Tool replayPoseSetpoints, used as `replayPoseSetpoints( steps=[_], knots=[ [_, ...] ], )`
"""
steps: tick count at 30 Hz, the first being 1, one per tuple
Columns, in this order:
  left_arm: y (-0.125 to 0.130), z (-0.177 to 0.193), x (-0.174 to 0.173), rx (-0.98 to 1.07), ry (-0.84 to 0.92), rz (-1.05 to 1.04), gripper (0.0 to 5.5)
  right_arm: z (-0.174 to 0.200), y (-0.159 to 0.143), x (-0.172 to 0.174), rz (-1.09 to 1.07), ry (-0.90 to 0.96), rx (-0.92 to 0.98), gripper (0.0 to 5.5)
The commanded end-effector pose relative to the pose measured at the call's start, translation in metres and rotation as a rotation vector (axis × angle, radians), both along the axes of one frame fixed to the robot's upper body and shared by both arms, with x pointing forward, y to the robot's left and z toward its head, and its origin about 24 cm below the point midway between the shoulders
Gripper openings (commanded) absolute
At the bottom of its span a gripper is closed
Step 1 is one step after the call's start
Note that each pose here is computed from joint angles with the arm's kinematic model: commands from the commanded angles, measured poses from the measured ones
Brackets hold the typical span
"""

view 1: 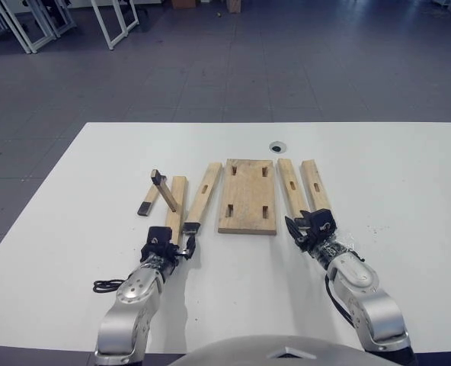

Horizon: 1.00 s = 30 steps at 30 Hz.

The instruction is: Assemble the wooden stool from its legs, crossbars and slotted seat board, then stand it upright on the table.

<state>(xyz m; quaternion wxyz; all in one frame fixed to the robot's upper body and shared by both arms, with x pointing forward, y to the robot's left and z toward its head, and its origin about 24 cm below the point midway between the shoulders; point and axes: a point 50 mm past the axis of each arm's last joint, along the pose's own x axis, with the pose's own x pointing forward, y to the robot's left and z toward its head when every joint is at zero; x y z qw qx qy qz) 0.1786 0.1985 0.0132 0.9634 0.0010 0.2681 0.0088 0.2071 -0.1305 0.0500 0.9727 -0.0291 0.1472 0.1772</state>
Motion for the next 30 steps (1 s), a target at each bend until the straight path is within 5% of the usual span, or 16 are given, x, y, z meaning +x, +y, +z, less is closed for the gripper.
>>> replayPoseSetpoints(
  steps=[1, 9, 14, 17, 19, 21, 24, 27, 30],
  knots=[
    [-0.004, -0.032, -0.023, -0.051, 0.196, 0.080, 3.81, 0.006, -0.023, 0.016, -0.186, 0.054, 0.027, 2.22],
    [-0.009, -0.041, -0.038, -0.091, 0.259, 0.099, 2.55, 0.034, -0.022, 0.031, -0.259, 0.113, 0.130, 2.22],
    [-0.014, -0.036, -0.027, -0.131, 0.154, 0.063, 2.06, 0.045, -0.022, 0.039, -0.262, 0.062, 0.120, 2.22],
    [-0.001, -0.009, -0.005, -0.133, -0.047, 0.141, 2.06, 0.051, -0.023, 0.044, -0.210, 0.011, 0.132, 2.43],
    [0.008, 0.045, 0.031, -0.146, -0.333, 0.092, 2.06, 0.059, -0.022, 0.049, -0.118, -0.002, 0.220, 2.71],
    [0.001, 0.085, 0.058, -0.267, -0.498, -0.057, 2.05, 0.069, -0.020, 0.058, -0.021, -0.002, 0.320, 3.08],
    [-0.019, 0.107, 0.078, -0.633, -0.483, -0.341, 2.05, 0.096, -0.007, 0.069, 0.278, 0.071, 0.659, 3.79],
    [-0.034, 0.124, 0.083, -0.979, -0.421, -0.612, 2.05, 0.126, 0.000, 0.076, 0.526, 0.115, 0.911, 3.80],
    [-0.049, 0.136, 0.083, -1.087, -0.389, -0.759, 2.05, 0.141, 0.005, 0.076, 0.650, 0.143, 1.038, 3.80]
  ],
)
